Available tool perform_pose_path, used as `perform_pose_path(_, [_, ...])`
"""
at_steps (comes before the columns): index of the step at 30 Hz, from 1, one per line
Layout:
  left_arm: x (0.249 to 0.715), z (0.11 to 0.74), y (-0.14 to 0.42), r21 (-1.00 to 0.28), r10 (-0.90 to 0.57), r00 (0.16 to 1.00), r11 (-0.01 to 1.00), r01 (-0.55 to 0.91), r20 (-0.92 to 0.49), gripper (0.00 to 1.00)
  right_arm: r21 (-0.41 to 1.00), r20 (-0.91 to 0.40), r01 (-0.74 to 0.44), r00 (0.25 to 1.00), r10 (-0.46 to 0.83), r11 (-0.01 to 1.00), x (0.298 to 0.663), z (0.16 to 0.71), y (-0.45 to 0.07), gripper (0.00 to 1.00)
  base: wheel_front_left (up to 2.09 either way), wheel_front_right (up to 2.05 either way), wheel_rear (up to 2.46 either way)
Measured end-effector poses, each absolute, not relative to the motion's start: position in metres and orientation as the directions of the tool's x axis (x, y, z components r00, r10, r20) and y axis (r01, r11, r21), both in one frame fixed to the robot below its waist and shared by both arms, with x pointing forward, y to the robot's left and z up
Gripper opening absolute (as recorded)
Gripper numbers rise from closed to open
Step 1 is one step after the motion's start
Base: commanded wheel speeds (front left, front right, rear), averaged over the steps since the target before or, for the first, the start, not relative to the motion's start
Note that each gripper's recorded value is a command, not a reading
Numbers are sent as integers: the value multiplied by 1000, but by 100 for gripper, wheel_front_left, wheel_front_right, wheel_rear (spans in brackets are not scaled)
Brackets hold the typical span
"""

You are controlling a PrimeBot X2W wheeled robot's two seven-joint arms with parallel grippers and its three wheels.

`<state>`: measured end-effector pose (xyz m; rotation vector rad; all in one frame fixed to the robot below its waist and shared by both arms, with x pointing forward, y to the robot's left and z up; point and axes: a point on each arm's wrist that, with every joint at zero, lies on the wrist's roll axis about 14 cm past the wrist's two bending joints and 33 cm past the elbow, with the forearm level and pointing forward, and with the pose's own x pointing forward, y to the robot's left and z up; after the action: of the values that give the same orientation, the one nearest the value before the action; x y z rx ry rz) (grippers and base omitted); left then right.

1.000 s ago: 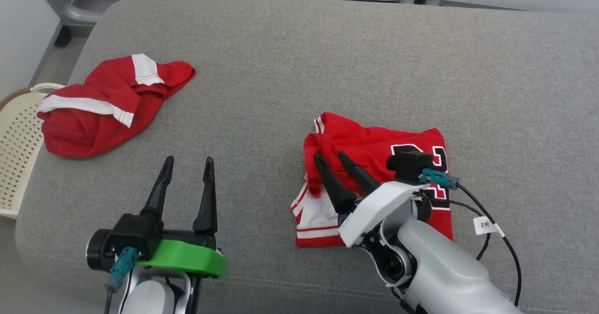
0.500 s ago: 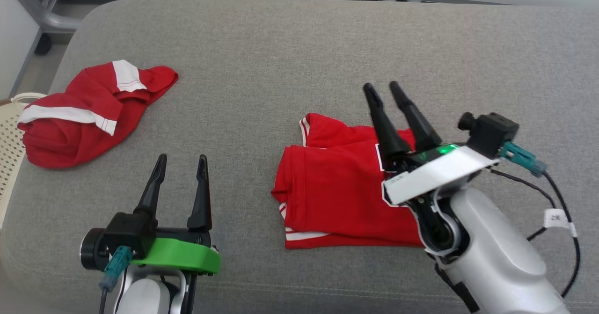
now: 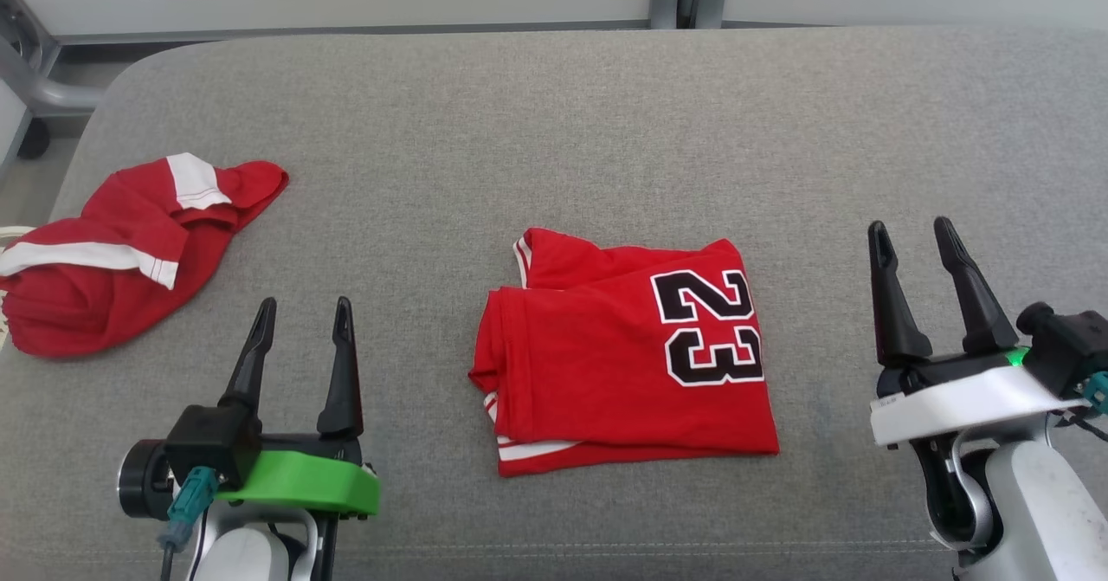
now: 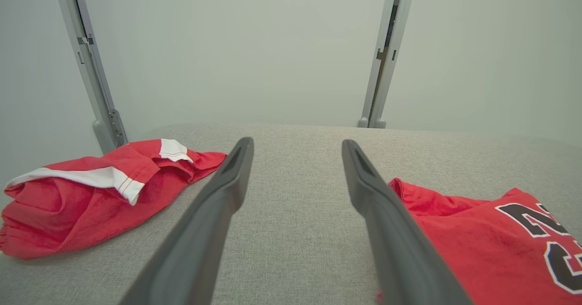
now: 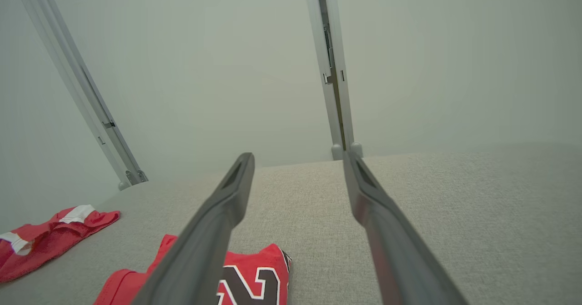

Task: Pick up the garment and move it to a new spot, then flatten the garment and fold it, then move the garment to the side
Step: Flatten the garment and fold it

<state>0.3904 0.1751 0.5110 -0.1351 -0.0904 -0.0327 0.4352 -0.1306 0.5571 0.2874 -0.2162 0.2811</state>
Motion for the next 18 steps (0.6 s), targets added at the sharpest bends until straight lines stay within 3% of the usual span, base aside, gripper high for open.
perform_pose_path(10, [381, 514, 176, -119, -30, 995, 992, 42, 98, 100, 122, 169, -211, 967, 189, 970, 394, 535, -164, 100, 0, 0, 0])
perform_pose_path(18, [370, 511, 177, -110, -29, 996, 993, 38, 86, 100, 111, 149, -175, 976, 158, 978, 374, 528, -171, 100, 0, 0, 0])
